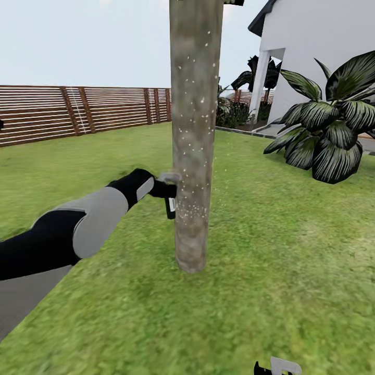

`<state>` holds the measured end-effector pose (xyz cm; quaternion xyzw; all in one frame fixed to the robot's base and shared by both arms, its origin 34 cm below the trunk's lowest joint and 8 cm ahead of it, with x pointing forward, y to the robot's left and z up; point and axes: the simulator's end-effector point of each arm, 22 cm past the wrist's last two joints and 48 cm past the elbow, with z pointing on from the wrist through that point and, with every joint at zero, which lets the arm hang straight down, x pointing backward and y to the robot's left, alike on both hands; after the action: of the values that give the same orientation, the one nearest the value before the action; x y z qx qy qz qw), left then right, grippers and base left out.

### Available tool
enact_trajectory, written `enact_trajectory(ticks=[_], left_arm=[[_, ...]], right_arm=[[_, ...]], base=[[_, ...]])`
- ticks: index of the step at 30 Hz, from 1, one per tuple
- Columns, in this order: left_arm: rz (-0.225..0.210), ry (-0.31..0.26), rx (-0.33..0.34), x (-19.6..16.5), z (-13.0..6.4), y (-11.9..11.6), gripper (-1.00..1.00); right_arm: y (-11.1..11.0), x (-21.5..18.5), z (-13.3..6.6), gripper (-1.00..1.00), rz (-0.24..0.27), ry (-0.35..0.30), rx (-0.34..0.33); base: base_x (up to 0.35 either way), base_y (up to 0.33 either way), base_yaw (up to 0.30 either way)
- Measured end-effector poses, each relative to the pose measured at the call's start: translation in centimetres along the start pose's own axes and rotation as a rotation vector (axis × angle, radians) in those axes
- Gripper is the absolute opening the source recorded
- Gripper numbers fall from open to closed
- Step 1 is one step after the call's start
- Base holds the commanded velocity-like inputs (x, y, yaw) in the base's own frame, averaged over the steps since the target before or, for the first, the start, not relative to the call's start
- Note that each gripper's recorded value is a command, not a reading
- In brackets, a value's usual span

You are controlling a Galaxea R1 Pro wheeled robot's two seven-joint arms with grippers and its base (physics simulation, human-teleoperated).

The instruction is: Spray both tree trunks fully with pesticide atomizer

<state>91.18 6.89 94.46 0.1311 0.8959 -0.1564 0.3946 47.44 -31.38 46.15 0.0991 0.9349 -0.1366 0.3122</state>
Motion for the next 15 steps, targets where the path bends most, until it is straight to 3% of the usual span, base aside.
enact_trajectory(ticks=[7,9,12,14,15], left_arm=[[-0.026,-0.013,0.022,10.7,5.2,0.4,-1.0],[-0.049,0.023,0.03,17.1,6.9,0.2,-1.0],[-0.074,0.029,0.038,22.5,8.0,-0.2,-1.0],[-0.093,0.063,0.043,29.9,8.7,-0.8,-1.0],[-0.097,0.047,0.043,30.2,8.7,-0.9,-1.0]], right_arm=[[-0.1,-0.1,0.0,1.0,-0.002,-0.001,0.0],[-0.3,0.7,-0.1,1.0,-0.008,0.016,0.002],[-0.4,1.6,-0.3,1.0,-0.015,0.036,0.002],[-0.3,2.5,-0.5,1.0,-0.02,0.056,0.002],[-0.3,2.6,-0.6,1.0,-0.021,0.059,0.001]], base=[[0.0,0.0,0.0],[0.0,0.0,0.0],[0.0,0.0,0.0],[0.0,0.0,0.0],[0.0,0.0,0.0]])
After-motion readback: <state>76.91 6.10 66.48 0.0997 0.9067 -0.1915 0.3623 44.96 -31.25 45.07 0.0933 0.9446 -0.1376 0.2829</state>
